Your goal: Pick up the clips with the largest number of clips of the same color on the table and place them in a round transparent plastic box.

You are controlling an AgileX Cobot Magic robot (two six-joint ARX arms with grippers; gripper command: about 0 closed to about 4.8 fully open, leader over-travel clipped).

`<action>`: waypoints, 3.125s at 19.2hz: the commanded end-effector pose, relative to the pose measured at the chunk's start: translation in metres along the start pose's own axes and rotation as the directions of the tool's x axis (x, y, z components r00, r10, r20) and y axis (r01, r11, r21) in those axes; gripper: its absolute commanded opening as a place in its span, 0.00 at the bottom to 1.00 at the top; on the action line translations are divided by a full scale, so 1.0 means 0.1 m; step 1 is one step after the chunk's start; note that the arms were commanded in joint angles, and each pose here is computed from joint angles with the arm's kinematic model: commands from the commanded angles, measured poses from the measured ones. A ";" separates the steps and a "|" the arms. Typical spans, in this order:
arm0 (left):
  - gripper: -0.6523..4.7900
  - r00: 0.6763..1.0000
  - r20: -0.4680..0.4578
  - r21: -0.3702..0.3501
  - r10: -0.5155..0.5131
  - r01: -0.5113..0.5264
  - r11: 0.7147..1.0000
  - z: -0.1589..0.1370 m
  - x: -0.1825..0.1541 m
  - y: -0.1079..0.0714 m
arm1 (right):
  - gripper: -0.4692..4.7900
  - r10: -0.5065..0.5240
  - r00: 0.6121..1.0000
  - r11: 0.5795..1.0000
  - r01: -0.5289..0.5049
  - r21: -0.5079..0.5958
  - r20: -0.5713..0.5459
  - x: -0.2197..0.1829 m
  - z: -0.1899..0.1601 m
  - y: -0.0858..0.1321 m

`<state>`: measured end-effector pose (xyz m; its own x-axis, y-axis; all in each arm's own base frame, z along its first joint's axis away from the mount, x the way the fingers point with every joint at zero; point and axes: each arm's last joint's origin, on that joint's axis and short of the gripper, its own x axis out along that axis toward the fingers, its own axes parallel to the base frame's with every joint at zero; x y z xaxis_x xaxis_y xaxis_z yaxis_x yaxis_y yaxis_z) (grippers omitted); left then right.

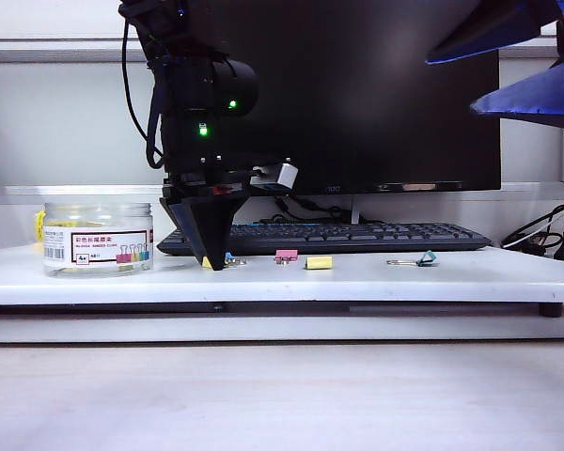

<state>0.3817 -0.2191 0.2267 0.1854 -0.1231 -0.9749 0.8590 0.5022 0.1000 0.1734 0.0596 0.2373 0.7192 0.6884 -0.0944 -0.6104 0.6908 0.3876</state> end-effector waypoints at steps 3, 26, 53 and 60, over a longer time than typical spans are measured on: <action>0.50 1.000 -0.007 -0.018 0.017 -0.017 1.000 0.01 0.06 0.01 | 0.80 0.023 1.000 1.000 -0.023 -0.012 0.000 0.00 0.02 0.01; 0.27 1.000 -0.005 -0.086 0.015 -0.016 0.996 0.03 -0.05 0.02 | 0.80 0.038 0.999 0.999 -0.038 -0.017 -0.010 0.00 0.01 0.02; 0.28 0.996 -0.013 -0.176 0.089 -0.090 0.980 -0.28 -1.28 -0.19 | 0.80 0.077 0.997 0.997 -0.077 -0.016 -0.024 0.00 0.00 0.03; 0.28 0.995 -0.052 -0.365 0.083 -0.096 0.926 -0.54 -1.25 0.11 | 0.80 0.092 0.995 0.996 -0.092 -0.016 -0.029 0.00 0.00 0.03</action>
<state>0.3432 -0.1549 0.3401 0.2459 -0.0316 -0.9688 0.6123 0.7799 0.1300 0.1713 0.0614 0.2363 0.6522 0.7515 -0.0992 -0.6692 0.6323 0.3903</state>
